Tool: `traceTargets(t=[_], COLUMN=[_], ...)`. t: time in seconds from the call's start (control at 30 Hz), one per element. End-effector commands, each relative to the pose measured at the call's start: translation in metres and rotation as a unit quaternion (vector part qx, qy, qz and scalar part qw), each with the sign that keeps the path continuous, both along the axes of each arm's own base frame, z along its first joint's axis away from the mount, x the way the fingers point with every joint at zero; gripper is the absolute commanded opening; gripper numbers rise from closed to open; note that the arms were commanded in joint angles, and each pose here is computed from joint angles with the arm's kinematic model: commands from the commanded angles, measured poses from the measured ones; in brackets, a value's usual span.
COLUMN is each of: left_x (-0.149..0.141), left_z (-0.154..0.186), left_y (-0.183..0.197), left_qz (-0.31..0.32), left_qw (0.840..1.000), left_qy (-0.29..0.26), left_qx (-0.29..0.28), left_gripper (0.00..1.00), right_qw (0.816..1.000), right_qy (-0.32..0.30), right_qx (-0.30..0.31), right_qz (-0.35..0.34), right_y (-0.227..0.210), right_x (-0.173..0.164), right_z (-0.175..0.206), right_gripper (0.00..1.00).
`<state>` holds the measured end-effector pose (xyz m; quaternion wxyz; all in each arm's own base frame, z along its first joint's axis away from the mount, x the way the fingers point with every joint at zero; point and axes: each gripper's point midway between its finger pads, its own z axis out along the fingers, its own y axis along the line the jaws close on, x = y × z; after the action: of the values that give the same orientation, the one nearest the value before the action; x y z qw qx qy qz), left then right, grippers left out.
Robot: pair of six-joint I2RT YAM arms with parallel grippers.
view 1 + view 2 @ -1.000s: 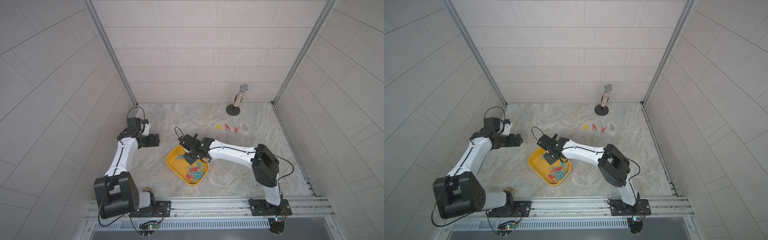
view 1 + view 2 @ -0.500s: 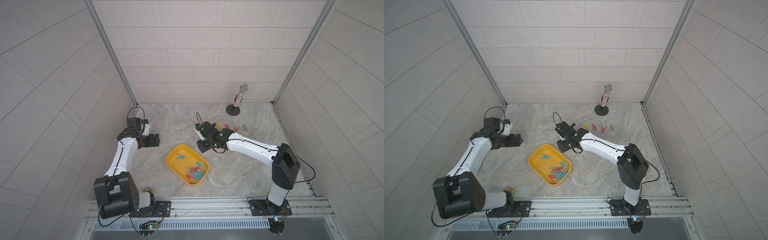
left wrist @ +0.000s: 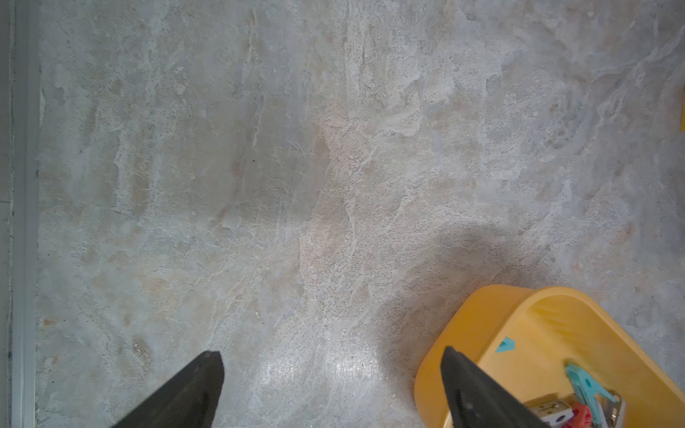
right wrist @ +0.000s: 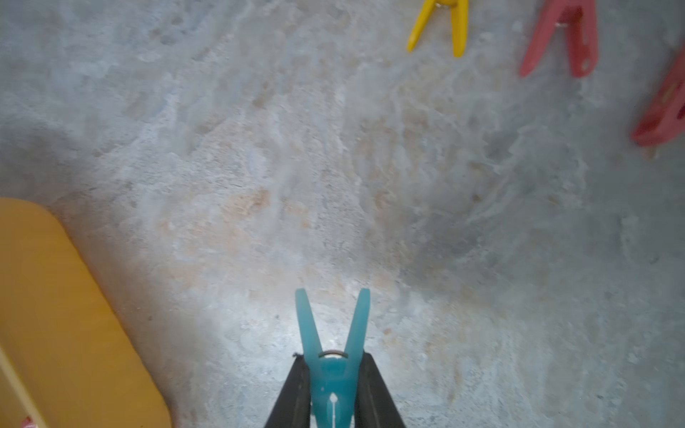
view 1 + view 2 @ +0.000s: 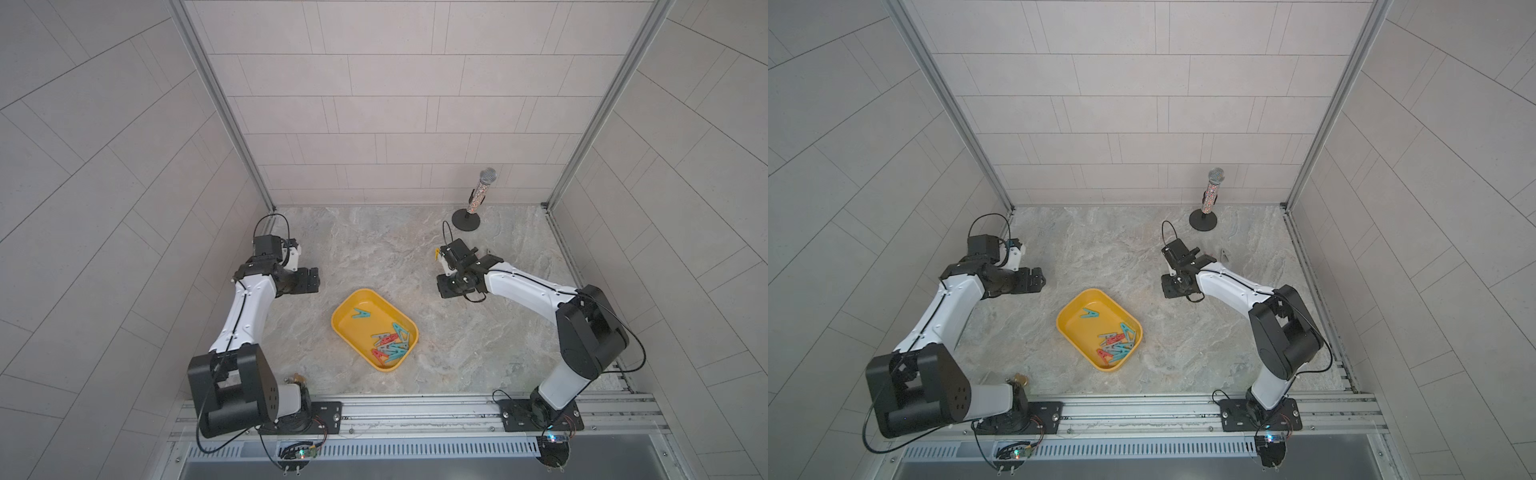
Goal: Take the clothespins out of the storage box
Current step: Place the clothespin at the center of the board.
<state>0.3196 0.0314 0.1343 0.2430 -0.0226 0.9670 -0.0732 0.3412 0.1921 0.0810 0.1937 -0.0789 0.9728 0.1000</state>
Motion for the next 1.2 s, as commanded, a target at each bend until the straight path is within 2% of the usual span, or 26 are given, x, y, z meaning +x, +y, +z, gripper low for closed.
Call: traceTargets(t=[0.0,0.33,0.63,0.93,1.17], left_x=[0.001,0.001,0.002,0.002,0.001], left_z=[0.000,0.002,0.001,-0.001,0.001], left_y=[0.000,-0.001,0.001,0.000,-0.001], left_qz=[0.001,0.000,0.005,0.004,0.003], left_qw=[1.000,1.000,1.000,1.000,1.000], left_qy=[0.003,0.000,0.004,0.011,0.011], left_qx=[-0.005,-0.007,-0.006,-0.010,-0.012], left_gripper=[1.00,1.00,1.00,1.00,1.00], right_qw=[1.000,0.992,0.969,0.965,0.968], right_qy=[-0.011,0.024,0.036,0.058,0.072], right_qx=[0.008,0.001,-0.017,-0.092,-0.088], right_qz=[-0.025,-0.128,-0.244,-0.240,-0.223], right_y=[-0.019,-0.108,-0.188,-0.228,-0.245], right_x=[0.005,0.018,0.042,0.078,0.106], right_z=[0.006,-0.012,-0.018,-0.025,-0.037], right_gripper=[0.07,0.08,0.08,0.08,0.10])
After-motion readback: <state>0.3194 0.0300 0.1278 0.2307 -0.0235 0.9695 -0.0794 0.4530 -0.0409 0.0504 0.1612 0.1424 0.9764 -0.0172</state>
